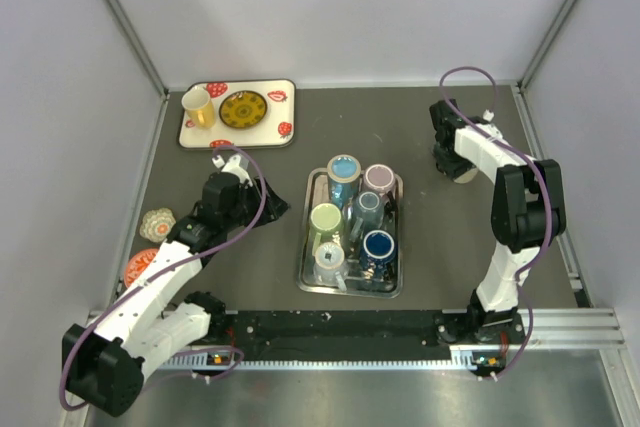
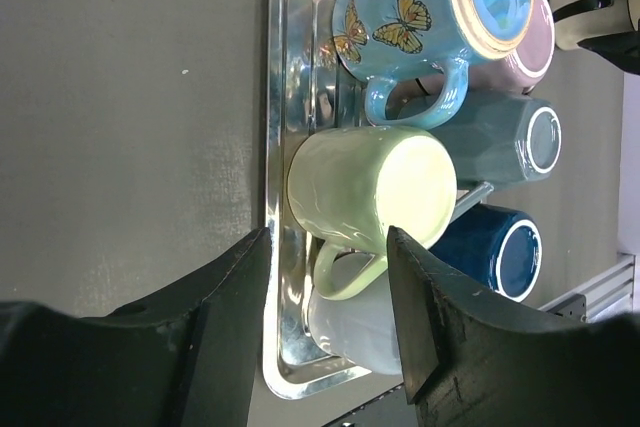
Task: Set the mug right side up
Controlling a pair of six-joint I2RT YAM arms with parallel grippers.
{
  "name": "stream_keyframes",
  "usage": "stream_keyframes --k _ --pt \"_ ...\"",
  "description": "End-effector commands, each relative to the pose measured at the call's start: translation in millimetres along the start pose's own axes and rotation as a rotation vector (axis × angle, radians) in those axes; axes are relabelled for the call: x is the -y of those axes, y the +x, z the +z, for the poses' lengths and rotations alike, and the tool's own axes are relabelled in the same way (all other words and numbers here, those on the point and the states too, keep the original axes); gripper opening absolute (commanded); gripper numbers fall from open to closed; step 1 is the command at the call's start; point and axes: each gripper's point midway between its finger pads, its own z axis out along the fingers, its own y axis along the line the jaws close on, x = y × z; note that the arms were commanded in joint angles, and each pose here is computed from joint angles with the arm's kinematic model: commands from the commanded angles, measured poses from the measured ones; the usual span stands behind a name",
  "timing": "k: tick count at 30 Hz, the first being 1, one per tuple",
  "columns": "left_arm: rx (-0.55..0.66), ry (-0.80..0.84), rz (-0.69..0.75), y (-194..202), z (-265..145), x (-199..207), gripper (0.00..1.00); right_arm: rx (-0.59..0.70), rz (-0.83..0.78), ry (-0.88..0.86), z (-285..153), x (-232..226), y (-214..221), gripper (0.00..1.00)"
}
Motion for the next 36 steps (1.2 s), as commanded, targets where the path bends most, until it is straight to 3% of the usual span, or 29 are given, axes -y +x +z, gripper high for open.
stream_keyframes --k 1,8,17,28,36 --pt "0.014 0.034 -0.004 -5.0 0.0 8.5 0.55 -0.032 -0.134 -0.011 1.8 6.9 6.4 0.57" --pt "0.009 0.040 -0.003 -4.6 0.8 9.7 0.55 -0.053 -0.344 -0.053 0.5 10.1 9.2 0.57" --pt "0.003 0.047 0.000 -3.4 0.3 11.0 0.54 0.014 -0.528 -0.102 -6.8 24.4 -3.3 0.58" --pt "0.012 0.046 0.001 -11.3 1.8 15.5 0.54 0.072 -0.524 -0.236 -36.2 -1.7 -23.1 0.67" --pt "0.004 0.046 -0.003 -10.6 3.5 15.7 0.54 0.077 -0.464 -0.168 -28.1 -1.5 -26.5 0.56"
